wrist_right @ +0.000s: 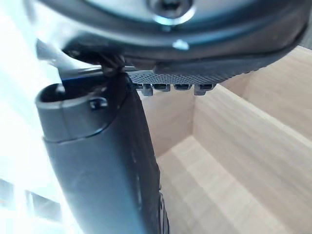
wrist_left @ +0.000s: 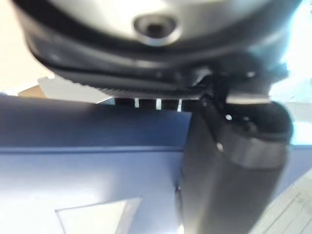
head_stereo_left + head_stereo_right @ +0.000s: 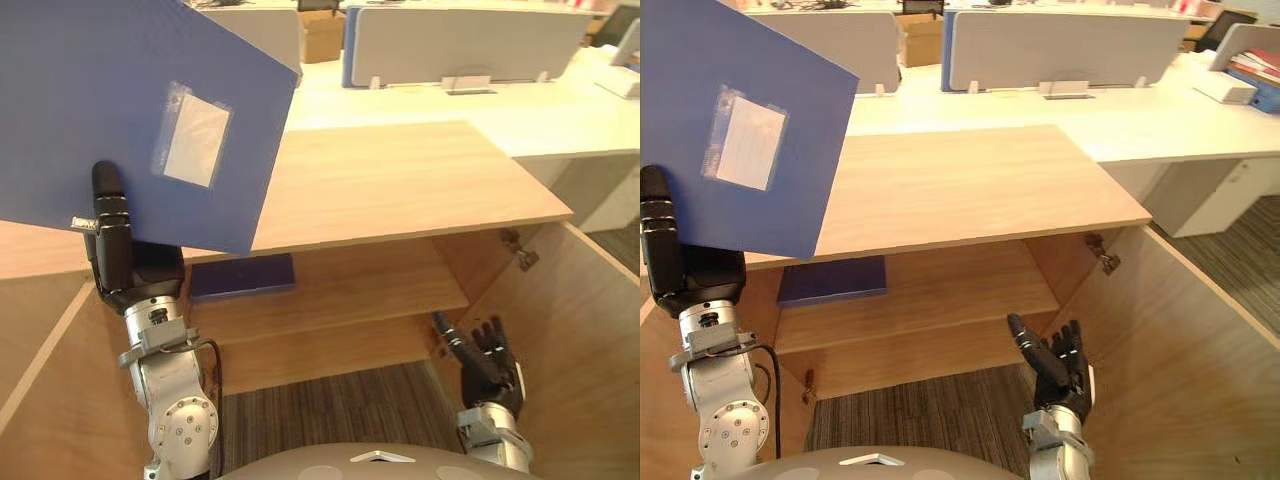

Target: Walk over to the cabinet, pick up the folder, carry it to the office cabinet, place the folder inside the office cabinet, then close the office cabinet door

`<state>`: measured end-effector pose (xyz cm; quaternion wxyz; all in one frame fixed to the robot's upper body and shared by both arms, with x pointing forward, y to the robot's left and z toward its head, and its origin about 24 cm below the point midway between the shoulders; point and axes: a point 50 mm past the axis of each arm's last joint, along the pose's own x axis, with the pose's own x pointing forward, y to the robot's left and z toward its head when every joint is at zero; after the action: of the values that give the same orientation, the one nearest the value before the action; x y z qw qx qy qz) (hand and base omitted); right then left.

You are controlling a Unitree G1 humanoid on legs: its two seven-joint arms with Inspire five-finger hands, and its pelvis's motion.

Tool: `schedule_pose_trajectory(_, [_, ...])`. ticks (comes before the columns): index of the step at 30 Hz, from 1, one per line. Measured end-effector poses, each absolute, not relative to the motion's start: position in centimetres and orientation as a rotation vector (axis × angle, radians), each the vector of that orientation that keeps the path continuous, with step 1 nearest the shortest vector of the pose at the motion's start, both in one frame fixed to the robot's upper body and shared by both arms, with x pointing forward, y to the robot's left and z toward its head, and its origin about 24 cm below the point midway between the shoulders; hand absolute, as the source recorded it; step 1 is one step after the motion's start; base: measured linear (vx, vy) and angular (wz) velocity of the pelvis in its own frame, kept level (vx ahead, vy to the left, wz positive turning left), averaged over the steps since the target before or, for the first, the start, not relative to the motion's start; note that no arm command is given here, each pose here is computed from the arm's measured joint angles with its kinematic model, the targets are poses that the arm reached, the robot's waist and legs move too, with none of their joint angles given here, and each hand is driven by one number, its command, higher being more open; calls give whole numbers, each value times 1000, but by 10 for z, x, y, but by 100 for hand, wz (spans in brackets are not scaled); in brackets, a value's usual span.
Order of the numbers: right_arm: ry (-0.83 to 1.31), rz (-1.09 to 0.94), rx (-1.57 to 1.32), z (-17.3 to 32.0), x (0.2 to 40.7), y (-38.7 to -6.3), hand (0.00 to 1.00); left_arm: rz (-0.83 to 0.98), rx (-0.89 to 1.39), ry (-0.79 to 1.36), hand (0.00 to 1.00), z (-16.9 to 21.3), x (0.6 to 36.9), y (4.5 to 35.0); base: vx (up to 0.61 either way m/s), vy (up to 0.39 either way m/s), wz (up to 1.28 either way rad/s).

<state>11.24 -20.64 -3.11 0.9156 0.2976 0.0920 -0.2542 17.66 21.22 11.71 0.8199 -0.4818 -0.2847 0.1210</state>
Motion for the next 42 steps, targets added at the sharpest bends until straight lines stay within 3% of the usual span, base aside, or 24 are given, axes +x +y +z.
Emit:
schedule_pose_trajectory(7, [65, -586, 743, -20, 110, -225, 100, 262, -1062, -605, 0, 114, 175, 213, 19, -4, -32])
schedule_pose_trajectory(12, [-154, -523, 765, 19, 126, -238, 100, 267, -1029, -623, 0, 114, 174, 219, -21, -6, -6])
schedule_pose_trajectory(20, [-693, 25, 446, 158, 200, -236, 100, 147, -943, -482, 0, 96, 212, 216, -54, -10, 4])
schedule_pose_trajectory(23, [-774, 140, 379, 180, 209, -227, 100, 51, -931, -422, 0, 95, 222, 203, 6, -19, 24])
schedule_pose_trajectory(29, [-754, 184, 370, 181, 221, -219, 100, -59, -875, -379, 0, 96, 238, 188, 37, -18, 14])
schedule_pose_trajectory(42, [-462, 309, 101, 170, 288, -225, 100, -327, -688, -321, 0, 104, 258, 167, -12, -8, 8])
